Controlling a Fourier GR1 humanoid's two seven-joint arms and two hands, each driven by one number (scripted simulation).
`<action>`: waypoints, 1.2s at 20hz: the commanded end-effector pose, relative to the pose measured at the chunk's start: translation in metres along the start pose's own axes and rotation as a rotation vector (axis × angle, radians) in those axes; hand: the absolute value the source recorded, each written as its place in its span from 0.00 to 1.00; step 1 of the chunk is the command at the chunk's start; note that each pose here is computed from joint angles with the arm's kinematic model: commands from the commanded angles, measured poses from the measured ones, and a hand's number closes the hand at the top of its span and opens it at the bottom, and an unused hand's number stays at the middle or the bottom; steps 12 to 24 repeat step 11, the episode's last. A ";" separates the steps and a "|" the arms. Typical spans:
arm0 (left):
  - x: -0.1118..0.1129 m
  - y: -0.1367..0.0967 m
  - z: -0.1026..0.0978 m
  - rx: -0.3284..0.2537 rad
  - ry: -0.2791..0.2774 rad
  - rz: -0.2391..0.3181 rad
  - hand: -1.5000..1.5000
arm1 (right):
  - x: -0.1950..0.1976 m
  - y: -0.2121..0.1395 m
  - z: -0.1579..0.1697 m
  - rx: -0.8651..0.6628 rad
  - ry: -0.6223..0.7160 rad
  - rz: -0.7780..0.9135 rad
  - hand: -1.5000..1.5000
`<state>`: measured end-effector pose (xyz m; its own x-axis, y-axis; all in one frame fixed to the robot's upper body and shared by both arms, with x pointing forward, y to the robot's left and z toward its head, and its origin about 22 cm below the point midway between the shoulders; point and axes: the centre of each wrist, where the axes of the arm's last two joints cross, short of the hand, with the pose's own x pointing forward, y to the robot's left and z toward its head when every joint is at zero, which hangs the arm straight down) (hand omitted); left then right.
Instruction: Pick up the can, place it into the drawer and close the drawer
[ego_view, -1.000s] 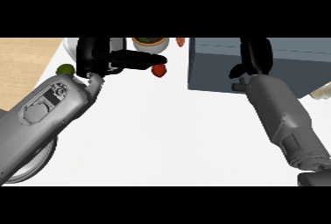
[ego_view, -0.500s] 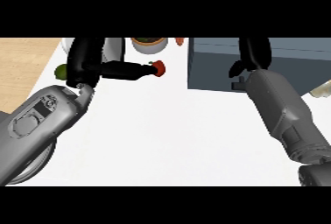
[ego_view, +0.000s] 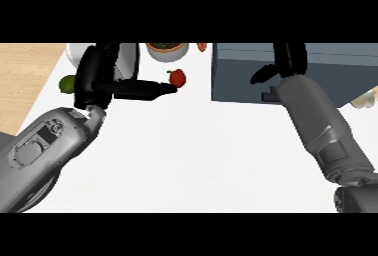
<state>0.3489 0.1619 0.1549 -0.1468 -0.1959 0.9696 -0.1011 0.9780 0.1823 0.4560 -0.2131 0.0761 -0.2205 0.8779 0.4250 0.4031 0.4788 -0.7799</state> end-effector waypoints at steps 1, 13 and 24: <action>-0.011 0.007 0.010 -0.003 0.015 -0.010 0.00 | 0.029 0.000 -0.015 -0.089 0.036 -0.240 0.00; -0.018 0.010 0.015 0.040 0.020 0.001 0.00 | 0.044 -0.012 -0.033 -0.112 0.116 -0.529 0.00; -0.018 0.010 0.015 0.040 0.020 0.001 0.00 | 0.044 -0.012 -0.033 -0.112 0.116 -0.529 0.00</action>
